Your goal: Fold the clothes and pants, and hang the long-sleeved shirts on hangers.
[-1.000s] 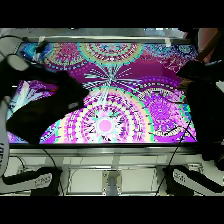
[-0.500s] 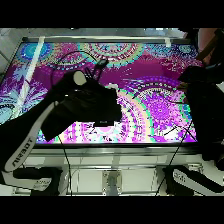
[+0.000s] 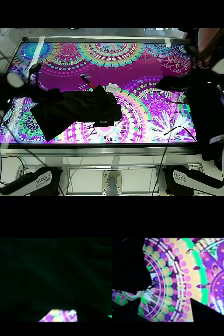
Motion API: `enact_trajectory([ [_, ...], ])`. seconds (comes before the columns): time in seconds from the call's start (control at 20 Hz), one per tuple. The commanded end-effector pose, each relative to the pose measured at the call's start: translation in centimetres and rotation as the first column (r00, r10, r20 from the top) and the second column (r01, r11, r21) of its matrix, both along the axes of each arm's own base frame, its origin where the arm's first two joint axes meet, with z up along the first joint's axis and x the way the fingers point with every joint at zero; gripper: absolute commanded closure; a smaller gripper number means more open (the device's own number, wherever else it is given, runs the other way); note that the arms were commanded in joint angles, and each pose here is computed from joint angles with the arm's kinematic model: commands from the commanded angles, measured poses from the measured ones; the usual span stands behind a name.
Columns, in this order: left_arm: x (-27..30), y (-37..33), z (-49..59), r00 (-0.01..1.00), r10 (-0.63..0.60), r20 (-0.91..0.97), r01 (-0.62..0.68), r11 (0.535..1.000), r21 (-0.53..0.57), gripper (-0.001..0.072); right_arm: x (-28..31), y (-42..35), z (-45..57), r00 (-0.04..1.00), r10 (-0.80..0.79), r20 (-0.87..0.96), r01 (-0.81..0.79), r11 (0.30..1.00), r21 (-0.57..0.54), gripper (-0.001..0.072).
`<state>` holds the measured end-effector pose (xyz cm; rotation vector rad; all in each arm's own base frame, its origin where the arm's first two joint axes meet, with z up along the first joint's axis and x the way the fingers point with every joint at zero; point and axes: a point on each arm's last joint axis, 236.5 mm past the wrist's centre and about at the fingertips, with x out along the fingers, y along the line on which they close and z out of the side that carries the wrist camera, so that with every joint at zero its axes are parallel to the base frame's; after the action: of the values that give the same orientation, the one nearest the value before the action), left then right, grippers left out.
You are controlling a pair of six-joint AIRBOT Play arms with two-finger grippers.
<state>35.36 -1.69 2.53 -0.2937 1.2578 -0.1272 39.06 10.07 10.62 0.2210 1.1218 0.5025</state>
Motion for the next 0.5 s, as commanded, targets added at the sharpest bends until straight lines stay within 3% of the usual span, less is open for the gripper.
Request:
enact_trajectory([
  [0.0, -8.0, 5.3, -4.6, 0.972, 0.224, -0.071, -0.223, 0.974, 0.022, 0.0127, 2.8, 8.2, -4.1, 0.993, 0.09, 0.072, -0.095, 0.993, 0.075, 0.0025],
  [0.1, -9.7, 6.9, -5.0, 0.945, 0.326, -0.006, -0.326, 0.945, 0.027, 0.0126, 6.6, 12.5, -4.3, 0.976, 0.094, 0.196, -0.109, 0.991, 0.071, 0.0027],
  [0.2, -9.5, 8.7, -4.1, 0.902, 0.421, 0.093, -0.425, 0.905, 0.028, 0.0126, 9.0, 15.6, -5.2, 0.971, 0.106, 0.213, -0.127, 0.988, 0.083, 0.0145],
  [0.25, -9.1, 9.5, -3.6, 0.878, 0.458, 0.137, -0.465, 0.885, 0.023, 0.0127, 9.8, 16.8, -6.4, 0.981, 0.101, 0.169, -0.12, 0.987, 0.107, 0.0159],
  [0.45, -7.3, 11.5, -2.7, 0.816, 0.533, 0.224, -0.547, 0.837, -0.002, 0.0126, 10.4, 20.9, -9.7, 0.985, 0.171, -0.004, -0.164, 0.952, 0.259, 0.0136],
])
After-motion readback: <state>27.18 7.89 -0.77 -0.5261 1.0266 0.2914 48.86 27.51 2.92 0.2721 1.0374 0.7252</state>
